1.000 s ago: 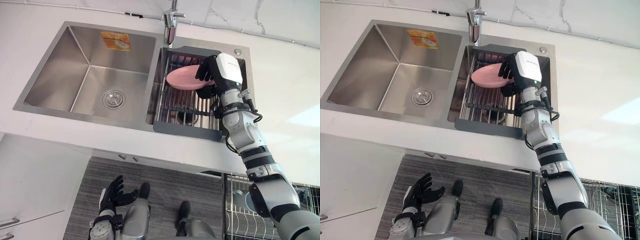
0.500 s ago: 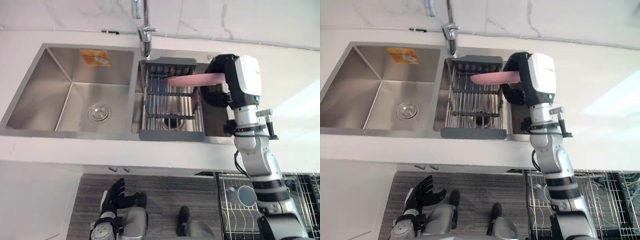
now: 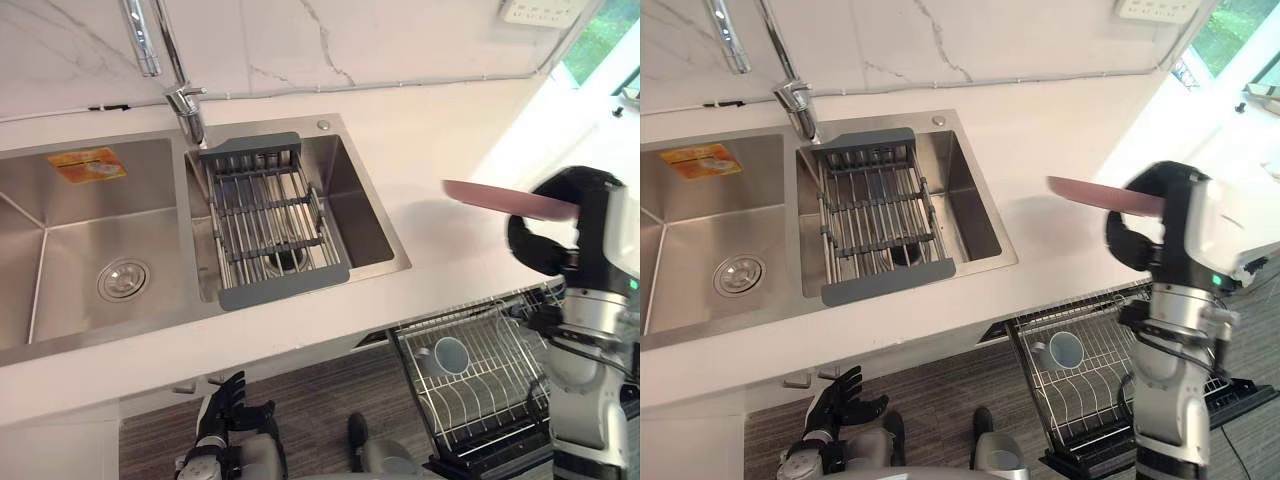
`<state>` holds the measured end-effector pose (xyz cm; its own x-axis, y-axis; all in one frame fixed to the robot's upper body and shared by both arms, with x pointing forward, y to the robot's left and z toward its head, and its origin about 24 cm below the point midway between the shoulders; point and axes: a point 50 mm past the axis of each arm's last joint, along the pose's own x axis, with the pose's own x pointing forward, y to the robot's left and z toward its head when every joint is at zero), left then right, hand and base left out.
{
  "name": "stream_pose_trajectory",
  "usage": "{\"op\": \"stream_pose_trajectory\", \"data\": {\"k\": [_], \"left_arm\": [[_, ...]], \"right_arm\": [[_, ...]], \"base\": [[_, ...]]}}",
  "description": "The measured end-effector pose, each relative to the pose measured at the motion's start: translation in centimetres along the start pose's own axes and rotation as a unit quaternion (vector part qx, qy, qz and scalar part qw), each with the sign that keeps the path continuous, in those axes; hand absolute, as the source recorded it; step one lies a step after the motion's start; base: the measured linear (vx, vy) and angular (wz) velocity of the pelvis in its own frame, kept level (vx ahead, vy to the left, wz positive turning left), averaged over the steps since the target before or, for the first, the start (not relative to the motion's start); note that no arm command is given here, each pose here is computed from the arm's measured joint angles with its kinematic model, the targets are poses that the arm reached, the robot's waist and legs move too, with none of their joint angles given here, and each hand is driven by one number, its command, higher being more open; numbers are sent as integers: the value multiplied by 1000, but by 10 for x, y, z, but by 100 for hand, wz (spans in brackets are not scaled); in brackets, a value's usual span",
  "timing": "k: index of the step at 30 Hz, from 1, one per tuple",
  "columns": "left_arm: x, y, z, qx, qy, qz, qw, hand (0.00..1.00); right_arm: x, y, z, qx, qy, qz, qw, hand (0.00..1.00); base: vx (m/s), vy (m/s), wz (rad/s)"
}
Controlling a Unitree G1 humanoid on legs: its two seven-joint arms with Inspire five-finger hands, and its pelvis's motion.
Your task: Walk over to the sink, pick up the cup, carry it to the dishwasher, place the cup inside the dishwasher, then close the dishwasher door
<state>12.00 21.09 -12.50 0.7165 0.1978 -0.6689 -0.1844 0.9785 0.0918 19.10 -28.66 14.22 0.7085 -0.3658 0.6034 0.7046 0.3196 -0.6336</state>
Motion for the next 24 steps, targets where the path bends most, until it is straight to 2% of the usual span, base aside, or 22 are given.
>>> {"op": "stream_pose_trajectory", "data": {"k": [3, 7, 12, 17, 24], "left_arm": [[-1, 1, -5, -4, 10, 3, 1000, 90], [-2, -3, -8, -10, 16, 0, 1000, 90], [-3, -9, -8, -17, 14, -5, 1000, 90], [0, -17, 1, -19, -3, -16, 1000, 90], [7, -25, 15, -13, -23, -16, 1000, 90]], "right_arm": [[-23, -3, -28, -32, 75, 11, 997, 30], [-73, -6, -62, -69, 215, 40, 973, 30], [-99, -9, -73, -88, 274, 45, 956, 30], [-110, 2, -84, -66, 322, 52, 943, 30], [-88, 37, -78, 19, 334, 44, 942, 30]], "base": [[5, 16, -4], [-15, -2, -2], [-55, -14, -11], [-40, -16, 19], [-15, 15, -28]]}}
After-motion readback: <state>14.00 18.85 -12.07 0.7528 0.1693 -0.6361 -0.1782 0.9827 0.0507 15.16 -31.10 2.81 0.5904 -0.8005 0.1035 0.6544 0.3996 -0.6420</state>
